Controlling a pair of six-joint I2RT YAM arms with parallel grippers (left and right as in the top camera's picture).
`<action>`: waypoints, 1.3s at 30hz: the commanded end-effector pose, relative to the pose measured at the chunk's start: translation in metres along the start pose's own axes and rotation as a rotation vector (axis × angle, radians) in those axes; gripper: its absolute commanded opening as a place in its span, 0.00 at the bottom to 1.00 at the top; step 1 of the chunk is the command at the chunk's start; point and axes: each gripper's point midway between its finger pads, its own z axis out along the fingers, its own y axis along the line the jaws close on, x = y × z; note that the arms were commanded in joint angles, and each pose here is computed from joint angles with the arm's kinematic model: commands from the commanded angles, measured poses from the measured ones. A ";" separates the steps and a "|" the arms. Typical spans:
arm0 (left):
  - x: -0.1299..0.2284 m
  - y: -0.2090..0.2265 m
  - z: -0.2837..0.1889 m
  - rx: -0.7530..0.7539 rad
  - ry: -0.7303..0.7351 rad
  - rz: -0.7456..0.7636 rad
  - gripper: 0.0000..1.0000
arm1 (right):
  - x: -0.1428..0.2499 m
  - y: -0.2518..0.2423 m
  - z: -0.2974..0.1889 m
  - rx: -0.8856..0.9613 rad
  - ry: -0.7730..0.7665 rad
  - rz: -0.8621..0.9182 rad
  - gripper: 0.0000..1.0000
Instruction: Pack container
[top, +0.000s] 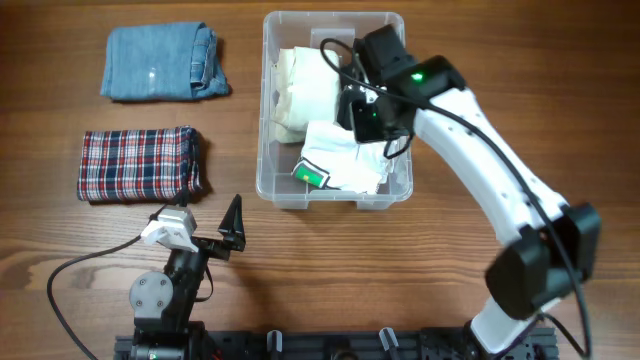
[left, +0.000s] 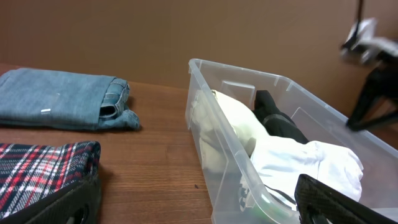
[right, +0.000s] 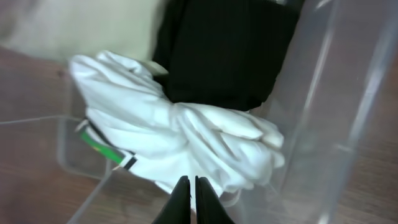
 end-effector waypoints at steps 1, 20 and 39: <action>0.001 0.003 0.000 -0.014 0.000 0.014 1.00 | 0.000 -0.004 0.021 0.037 0.040 0.038 0.04; 0.001 0.003 0.000 -0.014 0.000 0.015 1.00 | 0.000 -0.019 0.086 0.150 0.102 0.055 0.04; 0.001 0.003 0.000 -0.014 0.000 0.015 1.00 | -0.033 0.007 0.028 -0.011 -0.093 0.057 0.04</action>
